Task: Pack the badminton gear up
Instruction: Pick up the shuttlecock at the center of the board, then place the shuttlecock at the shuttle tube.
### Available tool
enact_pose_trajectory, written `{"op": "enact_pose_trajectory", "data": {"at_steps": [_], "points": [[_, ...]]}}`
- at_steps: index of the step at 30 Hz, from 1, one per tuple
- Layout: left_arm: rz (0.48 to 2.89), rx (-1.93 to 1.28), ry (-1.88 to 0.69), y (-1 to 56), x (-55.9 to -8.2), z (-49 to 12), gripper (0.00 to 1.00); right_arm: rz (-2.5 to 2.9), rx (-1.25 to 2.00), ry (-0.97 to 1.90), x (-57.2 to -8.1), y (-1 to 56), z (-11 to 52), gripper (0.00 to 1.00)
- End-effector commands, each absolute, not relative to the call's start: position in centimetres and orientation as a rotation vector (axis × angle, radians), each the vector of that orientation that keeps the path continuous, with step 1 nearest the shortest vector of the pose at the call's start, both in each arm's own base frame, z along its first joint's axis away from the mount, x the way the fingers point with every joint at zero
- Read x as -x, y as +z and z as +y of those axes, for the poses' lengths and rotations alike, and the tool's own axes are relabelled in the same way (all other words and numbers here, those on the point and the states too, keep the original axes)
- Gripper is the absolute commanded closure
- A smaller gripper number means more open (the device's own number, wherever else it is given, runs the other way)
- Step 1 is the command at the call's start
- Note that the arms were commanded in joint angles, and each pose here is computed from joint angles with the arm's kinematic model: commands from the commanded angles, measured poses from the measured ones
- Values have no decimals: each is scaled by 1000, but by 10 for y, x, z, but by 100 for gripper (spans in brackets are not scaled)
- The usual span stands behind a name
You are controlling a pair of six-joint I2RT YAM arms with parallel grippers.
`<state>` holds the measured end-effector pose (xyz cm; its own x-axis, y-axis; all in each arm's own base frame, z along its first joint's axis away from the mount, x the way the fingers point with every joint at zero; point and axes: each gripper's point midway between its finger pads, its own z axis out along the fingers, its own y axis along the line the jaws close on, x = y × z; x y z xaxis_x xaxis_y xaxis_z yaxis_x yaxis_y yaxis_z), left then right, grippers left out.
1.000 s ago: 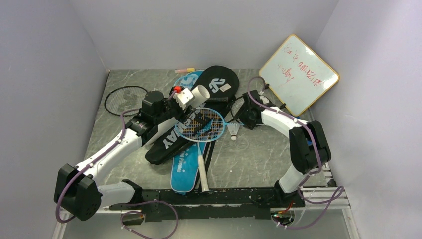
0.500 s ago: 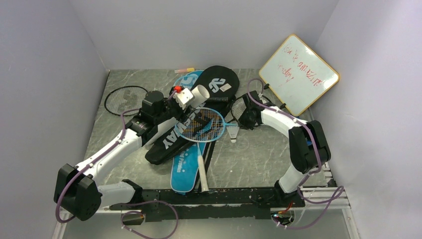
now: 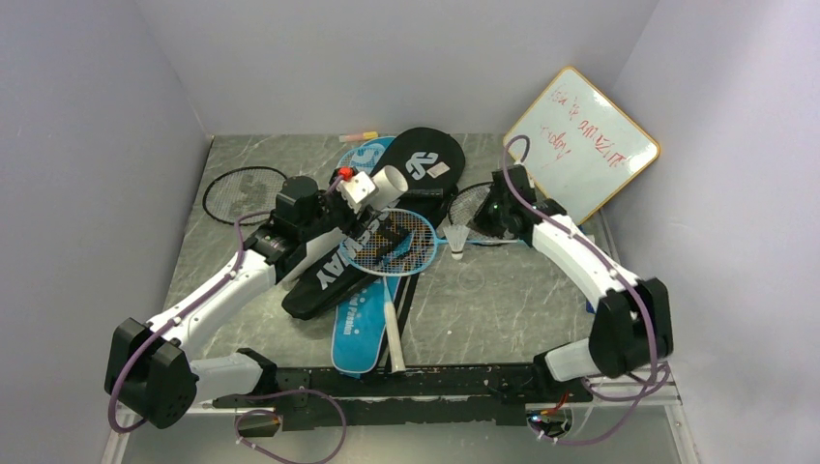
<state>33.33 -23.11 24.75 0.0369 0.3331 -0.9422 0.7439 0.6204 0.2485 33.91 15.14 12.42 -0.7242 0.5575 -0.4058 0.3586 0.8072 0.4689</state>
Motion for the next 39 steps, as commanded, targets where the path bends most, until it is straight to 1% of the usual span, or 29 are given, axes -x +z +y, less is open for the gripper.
{"op": "enact_pose_trajectory", "data": {"at_steps": [1, 6, 8, 13, 16, 25, 36, 37, 39], "points": [[1465, -977, -444, 265, -323, -239, 45, 2150, -388, 729, -356, 230, 170, 100], [1390, -1079, -536, 265, -307, -253, 43, 1765, -142, 947, -338, 327, 185, 100], [1347, -1120, -585, 266, -298, -260, 43, 1677, -92, 1011, -331, 353, 191, 100], [1298, -1167, -644, 268, -287, -267, 43, 1517, 44, 1182, -312, 398, 210, 100], [1284, -1182, -657, 269, -284, -269, 43, 1446, 107, 1281, -302, 410, 220, 100], [1244, -1137, -660, 282, -282, -268, 44, 1439, 232, 1423, -287, 406, 250, 100], [1209, -1091, -654, 295, -281, -266, 44, 1530, 254, 1399, -293, 354, 266, 100], [1208, -1086, -646, 296, -282, -265, 44, 1541, 258, 1377, -294, 349, 265, 95], [1207, -1081, -638, 296, -282, -263, 44, 1584, 258, 1302, -301, 337, 261, 77]]}}
